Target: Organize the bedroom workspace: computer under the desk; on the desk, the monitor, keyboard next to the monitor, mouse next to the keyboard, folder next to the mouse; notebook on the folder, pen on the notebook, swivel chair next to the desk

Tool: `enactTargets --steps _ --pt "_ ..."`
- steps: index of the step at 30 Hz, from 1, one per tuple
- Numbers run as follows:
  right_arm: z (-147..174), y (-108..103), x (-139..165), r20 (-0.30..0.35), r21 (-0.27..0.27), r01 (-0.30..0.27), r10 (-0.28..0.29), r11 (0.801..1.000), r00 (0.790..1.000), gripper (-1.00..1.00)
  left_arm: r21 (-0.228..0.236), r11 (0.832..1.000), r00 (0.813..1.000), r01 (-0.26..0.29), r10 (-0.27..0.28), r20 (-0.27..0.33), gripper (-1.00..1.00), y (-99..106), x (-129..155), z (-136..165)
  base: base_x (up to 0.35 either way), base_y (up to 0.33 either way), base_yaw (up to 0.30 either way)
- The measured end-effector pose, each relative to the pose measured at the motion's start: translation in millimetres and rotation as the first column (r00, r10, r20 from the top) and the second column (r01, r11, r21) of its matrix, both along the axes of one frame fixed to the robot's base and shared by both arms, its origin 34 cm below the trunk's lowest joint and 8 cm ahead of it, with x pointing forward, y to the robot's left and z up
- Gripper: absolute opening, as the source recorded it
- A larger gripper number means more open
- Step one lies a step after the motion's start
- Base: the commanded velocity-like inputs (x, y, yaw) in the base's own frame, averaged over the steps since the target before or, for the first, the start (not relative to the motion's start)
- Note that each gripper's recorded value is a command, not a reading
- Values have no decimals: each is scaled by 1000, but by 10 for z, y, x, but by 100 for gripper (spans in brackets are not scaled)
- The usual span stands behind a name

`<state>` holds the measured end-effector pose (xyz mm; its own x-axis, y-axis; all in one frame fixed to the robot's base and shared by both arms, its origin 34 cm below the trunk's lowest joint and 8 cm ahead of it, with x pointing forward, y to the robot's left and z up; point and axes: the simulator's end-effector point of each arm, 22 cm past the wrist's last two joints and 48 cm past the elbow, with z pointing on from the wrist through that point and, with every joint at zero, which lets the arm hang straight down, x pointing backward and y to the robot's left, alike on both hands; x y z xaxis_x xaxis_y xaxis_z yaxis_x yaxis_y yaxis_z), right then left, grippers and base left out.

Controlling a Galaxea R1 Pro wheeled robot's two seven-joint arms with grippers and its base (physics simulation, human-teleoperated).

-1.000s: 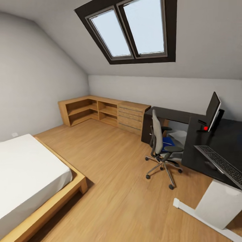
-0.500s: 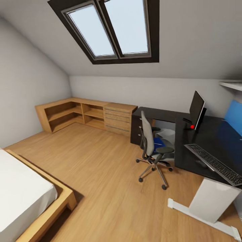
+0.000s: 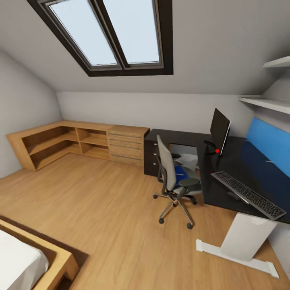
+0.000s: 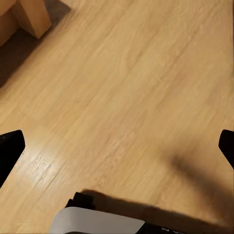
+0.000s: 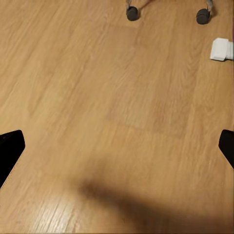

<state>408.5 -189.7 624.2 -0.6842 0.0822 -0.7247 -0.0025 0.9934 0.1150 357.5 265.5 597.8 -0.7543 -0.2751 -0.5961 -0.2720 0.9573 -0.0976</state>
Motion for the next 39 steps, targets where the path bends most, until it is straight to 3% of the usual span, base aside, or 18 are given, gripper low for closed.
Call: enactTargets --steps 21,26,29,31,39 --pt "-46 -20 -48 -17 -1 9 -9 1000 1000 100 18 1000 1000 -2 2 25 100 37 16 22 305 166 -218" --pt "-49 -22 -47 -17 -1 8 -8 1000 1000 100 22 1000 999 1 -2 39 100 42 42 40 95 67 -287" --pt "-48 -37 -42 -16 -3 9 -9 1000 1000 100 30 1000 997 -1 -1 75 100 56 109 95 27 19 -295" --pt "-70 -55 -31 -15 -5 11 -11 1000 1000 100 43 999 992 -9 3 130 100 78 205 157 7 5 -297" --pt "-169 -59 -12 -14 -6 11 -11 1000 1000 100 46 999 994 -21 16 111 100 99 172 25 2 1 -150"
